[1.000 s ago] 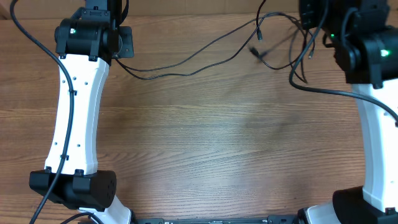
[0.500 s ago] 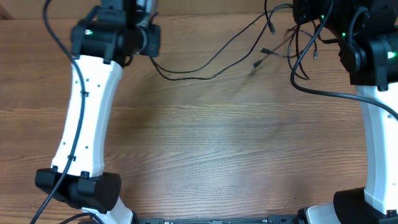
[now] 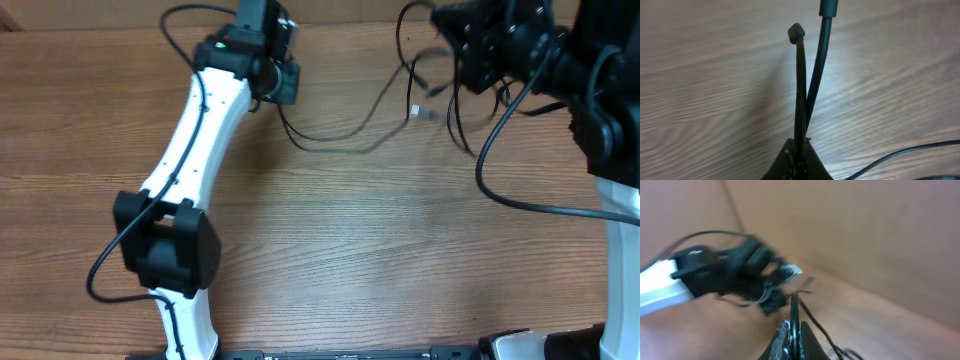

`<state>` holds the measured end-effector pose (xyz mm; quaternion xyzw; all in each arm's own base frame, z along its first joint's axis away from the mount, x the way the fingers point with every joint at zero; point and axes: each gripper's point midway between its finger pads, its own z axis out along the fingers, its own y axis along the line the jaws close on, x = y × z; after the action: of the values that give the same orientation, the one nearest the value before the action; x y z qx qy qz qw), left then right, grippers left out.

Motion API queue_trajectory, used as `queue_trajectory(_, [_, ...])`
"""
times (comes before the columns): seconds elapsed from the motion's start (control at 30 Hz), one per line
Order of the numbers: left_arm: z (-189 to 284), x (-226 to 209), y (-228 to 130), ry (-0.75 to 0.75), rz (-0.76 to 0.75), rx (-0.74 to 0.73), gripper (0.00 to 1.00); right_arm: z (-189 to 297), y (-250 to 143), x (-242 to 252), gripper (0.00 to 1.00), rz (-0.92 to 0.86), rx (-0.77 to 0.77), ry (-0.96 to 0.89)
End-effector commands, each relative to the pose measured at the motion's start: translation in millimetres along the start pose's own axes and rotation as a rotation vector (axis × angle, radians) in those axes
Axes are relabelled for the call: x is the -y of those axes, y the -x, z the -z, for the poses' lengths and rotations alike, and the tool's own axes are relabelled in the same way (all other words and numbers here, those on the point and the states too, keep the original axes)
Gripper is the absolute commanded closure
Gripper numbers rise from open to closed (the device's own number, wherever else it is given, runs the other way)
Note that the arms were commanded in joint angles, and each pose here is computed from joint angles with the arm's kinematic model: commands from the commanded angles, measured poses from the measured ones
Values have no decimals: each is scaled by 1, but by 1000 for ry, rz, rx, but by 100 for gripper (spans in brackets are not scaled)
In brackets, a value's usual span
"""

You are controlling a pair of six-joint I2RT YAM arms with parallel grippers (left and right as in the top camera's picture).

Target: Untangle cables

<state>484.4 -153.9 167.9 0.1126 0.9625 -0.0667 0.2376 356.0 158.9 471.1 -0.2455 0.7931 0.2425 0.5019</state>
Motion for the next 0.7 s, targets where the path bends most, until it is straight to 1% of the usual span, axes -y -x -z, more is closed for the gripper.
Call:
queue_trajectory(0.0, [-6,47,1,-85,-90,12,96,2,-1,-35,96,12,-11,111])
queue_trajectory(0.2, [-18,69,13,-89,-132,71,96,-3,-15,-71,96,23,-71,205])
queue_trajectory(0.27, [-27,73,12,-109,-112,60,96,-2,-14,-84,96,36,-67,246])
queue_trajectory(0.33, [-31,74,7,-114,-113,39,96,-1,-10,-85,96,47,-48,239])
queue_trajectory(0.43, [-32,55,3,-23,-108,21,96,1,-6,-62,96,53,-34,110])
queue_trajectory(0.57, [-31,15,1,143,-86,7,96,11,-8,-15,96,43,-45,-142])
queue_trajectory(0.67, [-28,-7,-2,205,-76,-12,96,28,-11,30,96,17,-57,-366])
